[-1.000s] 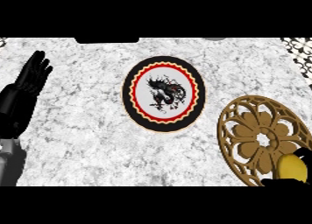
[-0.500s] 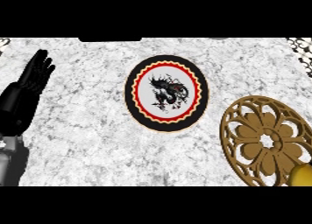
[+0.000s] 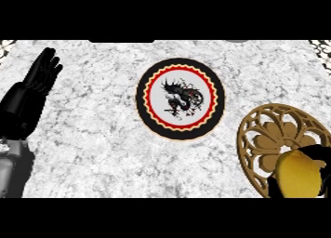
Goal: Pick the lemon from the placemat and place it in the plate
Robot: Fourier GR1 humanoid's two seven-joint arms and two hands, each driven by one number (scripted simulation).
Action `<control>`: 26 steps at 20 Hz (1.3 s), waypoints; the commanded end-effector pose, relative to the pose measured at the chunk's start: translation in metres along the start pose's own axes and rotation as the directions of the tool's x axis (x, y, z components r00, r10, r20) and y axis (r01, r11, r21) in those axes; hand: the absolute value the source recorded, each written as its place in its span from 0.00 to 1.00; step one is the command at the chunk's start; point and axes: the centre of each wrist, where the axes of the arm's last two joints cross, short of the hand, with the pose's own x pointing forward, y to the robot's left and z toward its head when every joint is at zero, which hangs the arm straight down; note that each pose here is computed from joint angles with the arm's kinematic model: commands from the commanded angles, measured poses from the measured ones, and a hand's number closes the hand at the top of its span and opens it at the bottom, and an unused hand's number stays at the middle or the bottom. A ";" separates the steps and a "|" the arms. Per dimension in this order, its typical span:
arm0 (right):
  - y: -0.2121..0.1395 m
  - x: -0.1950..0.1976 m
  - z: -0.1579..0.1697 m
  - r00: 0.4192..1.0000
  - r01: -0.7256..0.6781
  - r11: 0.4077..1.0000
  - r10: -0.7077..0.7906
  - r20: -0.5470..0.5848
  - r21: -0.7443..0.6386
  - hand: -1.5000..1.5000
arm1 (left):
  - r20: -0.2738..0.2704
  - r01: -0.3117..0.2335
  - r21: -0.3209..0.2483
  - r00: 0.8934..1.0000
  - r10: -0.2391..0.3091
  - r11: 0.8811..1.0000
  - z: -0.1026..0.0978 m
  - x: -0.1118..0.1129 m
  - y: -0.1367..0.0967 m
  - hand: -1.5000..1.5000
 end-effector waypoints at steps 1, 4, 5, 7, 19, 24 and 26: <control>-0.016 0.046 -0.005 0.991 0.106 0.994 -0.102 0.087 -0.037 1.00 | 0.015 0.014 -0.008 1.000 -0.014 1.000 0.005 -0.006 -0.006 0.50; 0.012 0.078 -0.019 0.987 0.093 0.996 -0.094 0.127 0.012 1.00 | 0.004 0.018 -0.009 1.000 -0.018 1.000 -0.013 0.000 -0.015 0.50; -0.008 0.089 -0.028 0.988 0.092 0.996 -0.092 0.125 0.009 1.00 | 0.003 0.003 -0.032 1.000 -0.003 0.999 -0.002 -0.001 0.011 0.50; 0.017 0.099 -0.036 0.984 0.100 0.994 -0.104 0.147 0.031 1.00 | 0.004 0.003 -0.009 1.000 -0.003 1.000 -0.021 0.003 -0.015 0.50; 0.092 0.176 -0.120 0.976 0.187 0.973 -0.199 0.086 0.137 1.00 | 0.008 0.000 -0.018 1.000 0.000 1.000 -0.004 -0.001 0.008 0.50; 0.127 0.181 -0.148 0.990 0.115 0.983 -0.125 0.061 0.143 1.00 | 0.003 -0.006 -0.012 1.000 0.006 1.000 0.001 -0.001 -0.004 0.50; 0.147 0.196 -0.136 0.994 0.090 0.991 -0.095 0.051 0.103 1.00 | 0.004 -0.005 -0.036 1.000 0.005 0.999 -0.014 0.010 -0.004 0.50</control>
